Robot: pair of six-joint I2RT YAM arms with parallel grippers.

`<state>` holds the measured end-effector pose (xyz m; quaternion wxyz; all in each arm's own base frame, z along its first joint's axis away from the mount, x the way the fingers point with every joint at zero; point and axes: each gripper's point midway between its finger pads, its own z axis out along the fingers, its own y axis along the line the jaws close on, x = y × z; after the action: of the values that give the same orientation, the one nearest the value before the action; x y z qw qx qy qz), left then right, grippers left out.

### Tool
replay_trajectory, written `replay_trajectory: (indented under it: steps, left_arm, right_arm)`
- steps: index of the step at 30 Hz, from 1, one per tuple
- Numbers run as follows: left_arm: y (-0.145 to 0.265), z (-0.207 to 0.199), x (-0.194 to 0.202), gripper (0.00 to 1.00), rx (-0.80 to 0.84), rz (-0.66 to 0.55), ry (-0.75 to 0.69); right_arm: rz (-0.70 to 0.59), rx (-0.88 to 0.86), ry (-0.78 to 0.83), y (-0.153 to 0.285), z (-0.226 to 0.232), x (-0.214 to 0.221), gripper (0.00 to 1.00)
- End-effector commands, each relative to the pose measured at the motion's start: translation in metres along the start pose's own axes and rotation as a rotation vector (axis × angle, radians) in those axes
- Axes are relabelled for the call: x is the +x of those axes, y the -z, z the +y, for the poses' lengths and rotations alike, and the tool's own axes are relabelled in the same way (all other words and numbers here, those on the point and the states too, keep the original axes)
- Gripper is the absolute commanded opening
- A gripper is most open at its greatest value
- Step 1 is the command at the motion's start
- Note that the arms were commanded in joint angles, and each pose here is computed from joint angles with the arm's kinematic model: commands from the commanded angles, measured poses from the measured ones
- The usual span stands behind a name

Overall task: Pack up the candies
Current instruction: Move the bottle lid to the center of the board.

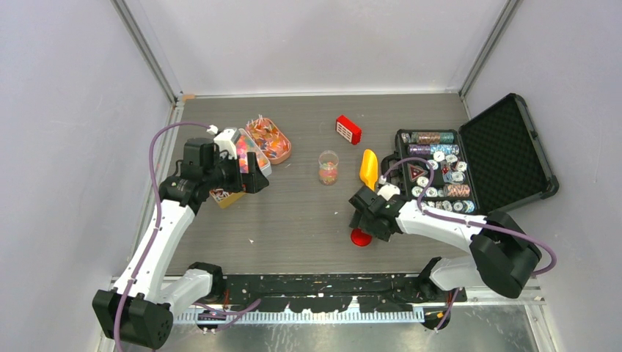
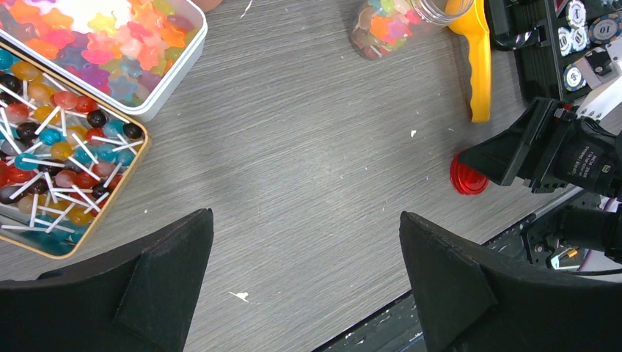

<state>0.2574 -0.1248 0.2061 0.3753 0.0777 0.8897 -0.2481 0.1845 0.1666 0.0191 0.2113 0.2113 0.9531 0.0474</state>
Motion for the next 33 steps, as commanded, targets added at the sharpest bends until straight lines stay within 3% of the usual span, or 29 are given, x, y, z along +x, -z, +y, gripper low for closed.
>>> replay_trajectory:
  steps: [1, 7, 12, 24, 33]
  left_arm:
    - [0.001, 0.0, -0.005, 1.0, -0.001, -0.018, -0.03]
    - [0.001, 0.0, -0.005, 1.0, -0.001, -0.018, -0.03]
    - [0.001, 0.0, -0.005, 1.0, -0.002, -0.018, -0.029]
    - [0.001, 0.0, -0.005, 1.0, -0.002, -0.019, -0.03]
    - [0.0, 0.0, -0.005, 1.0, 0.002, -0.013, -0.028]
  right_arm:
    - [0.009, -0.038, 0.139, 0.01, 0.006, -0.003, 0.72]
    - [0.019, -0.088, 0.241, 0.02, 0.013, -0.004, 0.72]
    - [0.033, -0.128, 0.323, 0.025, 0.023, 0.003, 0.79]
    - [0.028, -0.027, 0.465, 0.019, 0.023, 0.01, 0.76]
    - [-0.015, -0.013, 0.487, 0.028, 0.021, 0.002, 0.8]
